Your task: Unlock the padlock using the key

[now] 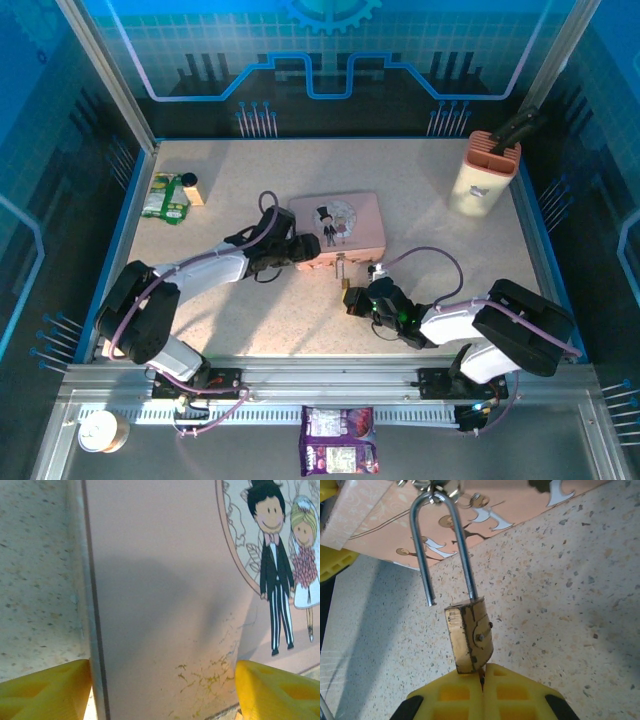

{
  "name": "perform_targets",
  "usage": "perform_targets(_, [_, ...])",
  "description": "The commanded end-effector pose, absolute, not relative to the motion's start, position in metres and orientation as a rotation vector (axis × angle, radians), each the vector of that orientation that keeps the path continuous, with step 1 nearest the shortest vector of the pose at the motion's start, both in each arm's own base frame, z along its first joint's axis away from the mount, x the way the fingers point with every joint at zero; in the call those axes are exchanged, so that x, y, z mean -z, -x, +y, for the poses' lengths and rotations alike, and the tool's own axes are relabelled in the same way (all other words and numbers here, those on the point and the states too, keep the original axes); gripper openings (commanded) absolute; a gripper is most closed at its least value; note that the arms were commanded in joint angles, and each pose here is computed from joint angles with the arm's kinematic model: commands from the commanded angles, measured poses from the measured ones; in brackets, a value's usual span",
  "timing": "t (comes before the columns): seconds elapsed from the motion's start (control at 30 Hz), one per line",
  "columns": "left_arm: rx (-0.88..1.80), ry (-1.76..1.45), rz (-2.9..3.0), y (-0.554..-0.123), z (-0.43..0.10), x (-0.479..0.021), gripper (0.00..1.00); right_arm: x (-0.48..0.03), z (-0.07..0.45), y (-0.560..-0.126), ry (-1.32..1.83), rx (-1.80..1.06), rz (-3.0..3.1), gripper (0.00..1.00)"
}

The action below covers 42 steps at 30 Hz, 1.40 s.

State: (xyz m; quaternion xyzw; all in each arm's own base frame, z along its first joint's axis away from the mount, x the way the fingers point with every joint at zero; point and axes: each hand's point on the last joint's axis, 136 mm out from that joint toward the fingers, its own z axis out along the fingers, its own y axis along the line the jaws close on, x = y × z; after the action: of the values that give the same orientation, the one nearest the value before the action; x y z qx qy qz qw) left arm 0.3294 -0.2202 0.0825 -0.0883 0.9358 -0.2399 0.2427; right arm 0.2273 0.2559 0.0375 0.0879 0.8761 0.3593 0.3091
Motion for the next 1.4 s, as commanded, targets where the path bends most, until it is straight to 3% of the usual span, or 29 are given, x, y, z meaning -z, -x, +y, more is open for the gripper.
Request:
perform_targets(0.0, [0.636, 0.230, 2.644, -0.305, -0.227, -0.060, 0.73, -0.063, 0.255, -0.242, -0.306, -0.988, 2.192, 0.00])
perform_targets(1.03, [0.714, 0.270, 2.615, -0.288, -0.268, -0.055, 0.71, -0.059, 0.232, -0.280, -0.562, -1.032, 2.117, 0.00])
perform_targets(1.37, [0.748, 0.305, 2.461, -0.306, -0.259, -0.101, 0.82, -0.054, 0.240, -0.290, -0.651, -1.118, 2.068, 0.00])
